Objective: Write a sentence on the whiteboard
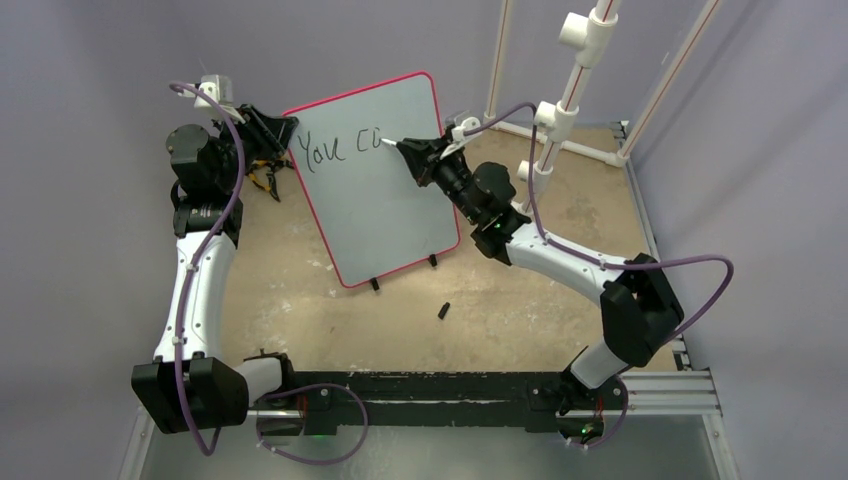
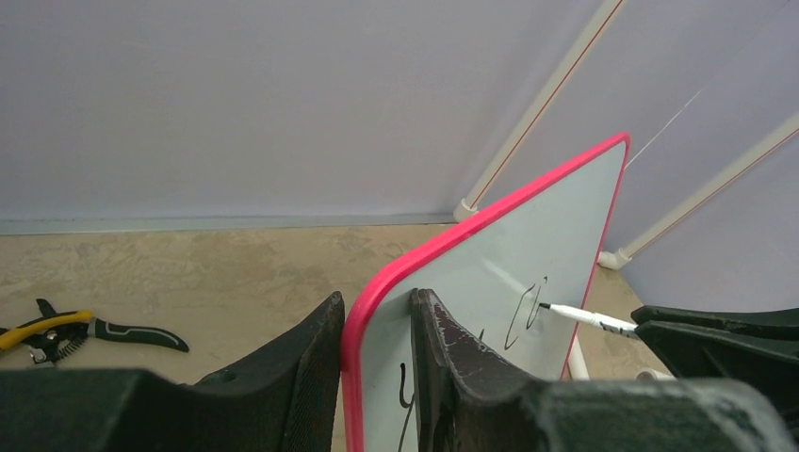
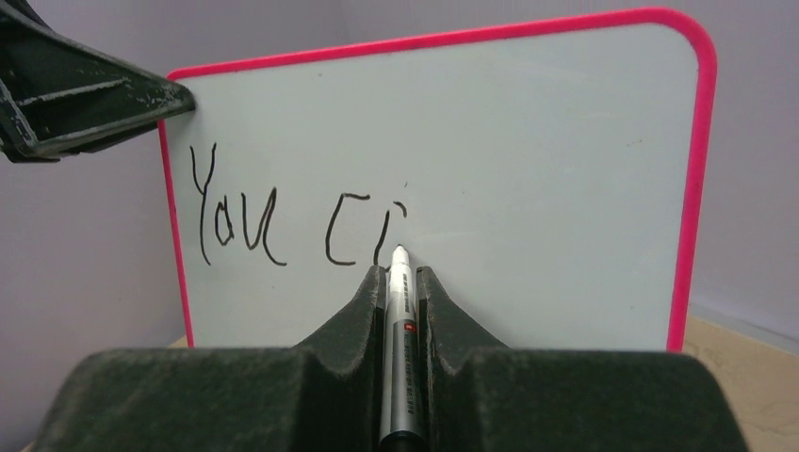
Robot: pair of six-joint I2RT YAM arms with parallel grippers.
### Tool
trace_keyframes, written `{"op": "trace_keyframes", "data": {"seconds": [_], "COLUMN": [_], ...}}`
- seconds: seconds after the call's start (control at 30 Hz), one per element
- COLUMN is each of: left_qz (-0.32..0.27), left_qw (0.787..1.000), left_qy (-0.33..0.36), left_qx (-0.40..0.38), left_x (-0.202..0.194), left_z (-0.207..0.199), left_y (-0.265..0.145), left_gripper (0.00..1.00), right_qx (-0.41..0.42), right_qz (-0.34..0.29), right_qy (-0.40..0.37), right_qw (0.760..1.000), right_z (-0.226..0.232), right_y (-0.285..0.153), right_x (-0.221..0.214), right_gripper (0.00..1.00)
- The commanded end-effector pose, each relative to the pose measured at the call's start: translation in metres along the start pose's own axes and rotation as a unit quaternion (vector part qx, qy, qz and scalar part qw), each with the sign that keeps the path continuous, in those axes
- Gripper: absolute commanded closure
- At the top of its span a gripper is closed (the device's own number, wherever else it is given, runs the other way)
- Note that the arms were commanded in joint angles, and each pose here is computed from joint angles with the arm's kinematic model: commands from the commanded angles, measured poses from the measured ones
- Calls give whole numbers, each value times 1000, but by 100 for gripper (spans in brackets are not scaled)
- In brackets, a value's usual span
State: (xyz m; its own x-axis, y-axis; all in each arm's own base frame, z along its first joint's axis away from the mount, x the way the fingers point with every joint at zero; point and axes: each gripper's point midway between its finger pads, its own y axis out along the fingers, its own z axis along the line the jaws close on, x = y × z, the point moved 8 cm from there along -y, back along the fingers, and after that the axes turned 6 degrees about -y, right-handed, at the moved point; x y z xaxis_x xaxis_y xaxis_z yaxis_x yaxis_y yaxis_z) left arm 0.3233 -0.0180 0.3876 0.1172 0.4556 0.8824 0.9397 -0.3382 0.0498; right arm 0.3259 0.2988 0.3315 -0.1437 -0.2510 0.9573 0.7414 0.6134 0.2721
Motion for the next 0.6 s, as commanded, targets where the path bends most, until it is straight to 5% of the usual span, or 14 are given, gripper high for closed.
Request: {"op": "trace_keyframes", "data": {"seconds": [0.0,0.57], "left_qz": [-7,-7], "left_qw": [1000,1000], "left_qy": [5,5], "left_qx": [-11,-11], "left_x": [4,4], "left_z": [-2,-2], "left_y": [0,0], "left_gripper": [71,71], "right_qx": [-15,-12], "right_qz": [-56,-34], "right_qy": [-11,-13], "right_qw": [998,999], "right_z": [-3,-3], "right_y": [9,8], "right_x": [39,24], "right_gripper": [100,100]}}
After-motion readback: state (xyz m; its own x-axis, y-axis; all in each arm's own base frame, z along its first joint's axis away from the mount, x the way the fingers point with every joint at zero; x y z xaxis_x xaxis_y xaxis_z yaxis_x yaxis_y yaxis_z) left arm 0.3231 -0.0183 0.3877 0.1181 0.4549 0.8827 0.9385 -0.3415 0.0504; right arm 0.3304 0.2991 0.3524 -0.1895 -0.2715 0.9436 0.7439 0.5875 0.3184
